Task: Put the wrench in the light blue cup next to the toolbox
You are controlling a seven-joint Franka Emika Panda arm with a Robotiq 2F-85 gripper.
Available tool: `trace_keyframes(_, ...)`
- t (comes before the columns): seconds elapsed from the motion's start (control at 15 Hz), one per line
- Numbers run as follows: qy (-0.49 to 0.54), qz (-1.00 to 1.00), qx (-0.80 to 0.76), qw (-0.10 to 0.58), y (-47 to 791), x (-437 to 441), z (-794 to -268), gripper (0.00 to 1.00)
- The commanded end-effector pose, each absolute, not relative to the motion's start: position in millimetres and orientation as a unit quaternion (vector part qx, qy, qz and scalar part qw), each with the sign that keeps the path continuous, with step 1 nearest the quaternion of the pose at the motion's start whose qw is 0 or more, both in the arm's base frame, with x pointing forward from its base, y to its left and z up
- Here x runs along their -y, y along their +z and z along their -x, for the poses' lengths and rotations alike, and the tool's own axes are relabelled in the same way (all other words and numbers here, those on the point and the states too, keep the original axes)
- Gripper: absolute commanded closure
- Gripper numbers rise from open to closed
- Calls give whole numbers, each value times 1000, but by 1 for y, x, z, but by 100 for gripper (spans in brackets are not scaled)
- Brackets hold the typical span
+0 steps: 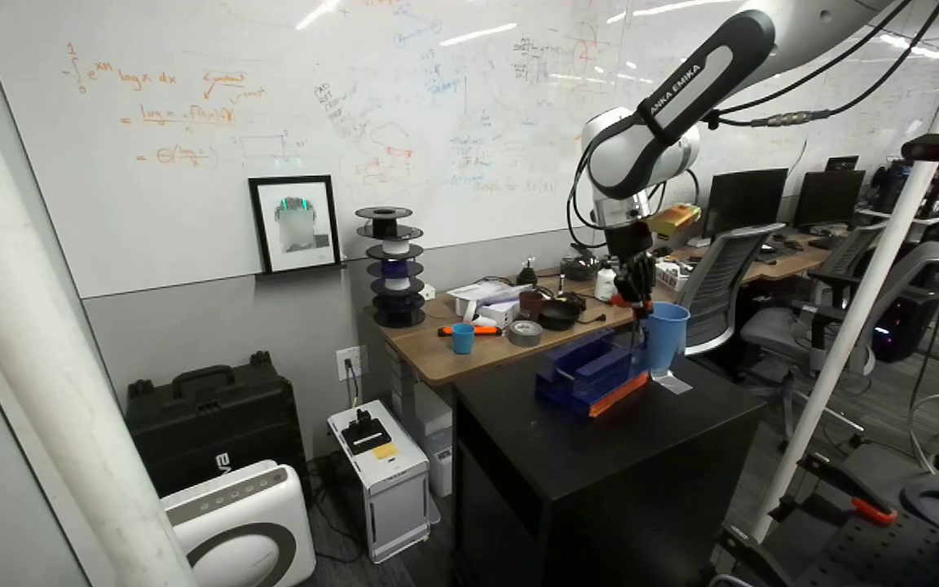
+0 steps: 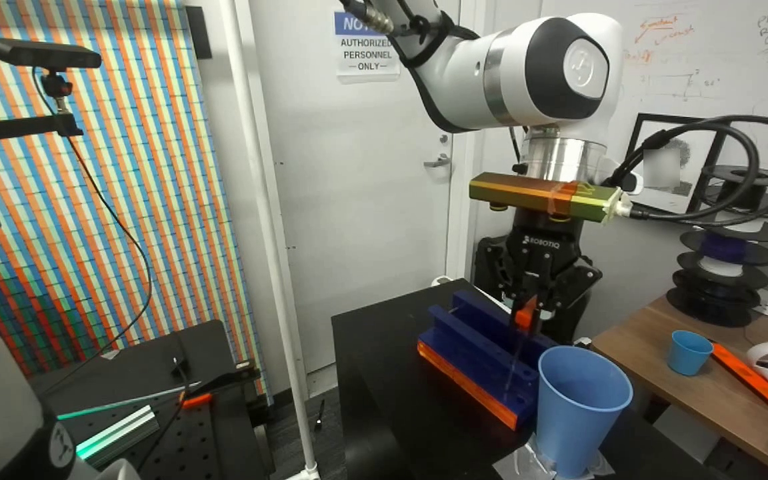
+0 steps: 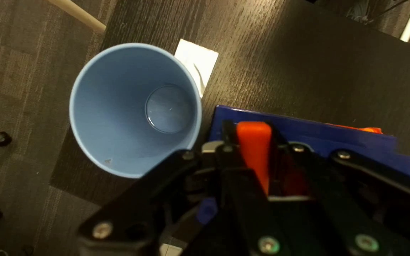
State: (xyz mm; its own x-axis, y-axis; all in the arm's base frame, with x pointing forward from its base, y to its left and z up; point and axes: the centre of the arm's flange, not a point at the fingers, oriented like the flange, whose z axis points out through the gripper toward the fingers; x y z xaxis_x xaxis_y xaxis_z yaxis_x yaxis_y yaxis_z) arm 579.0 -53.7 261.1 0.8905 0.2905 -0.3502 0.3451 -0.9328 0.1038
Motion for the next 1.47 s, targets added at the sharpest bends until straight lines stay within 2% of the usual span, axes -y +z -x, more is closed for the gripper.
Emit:
trace_keyframes(0.0,-155,-970,-170,83,279,66,-583,84)
trace_keyframes(0.73,-96,-980,-161,59,381,57,-541,84)
trace_keyframes(1.07,-24,-993,-73,92,438,97,-529,85)
trace_keyframes(1.4,-37,-996,-12,80,442,138,-532,85)
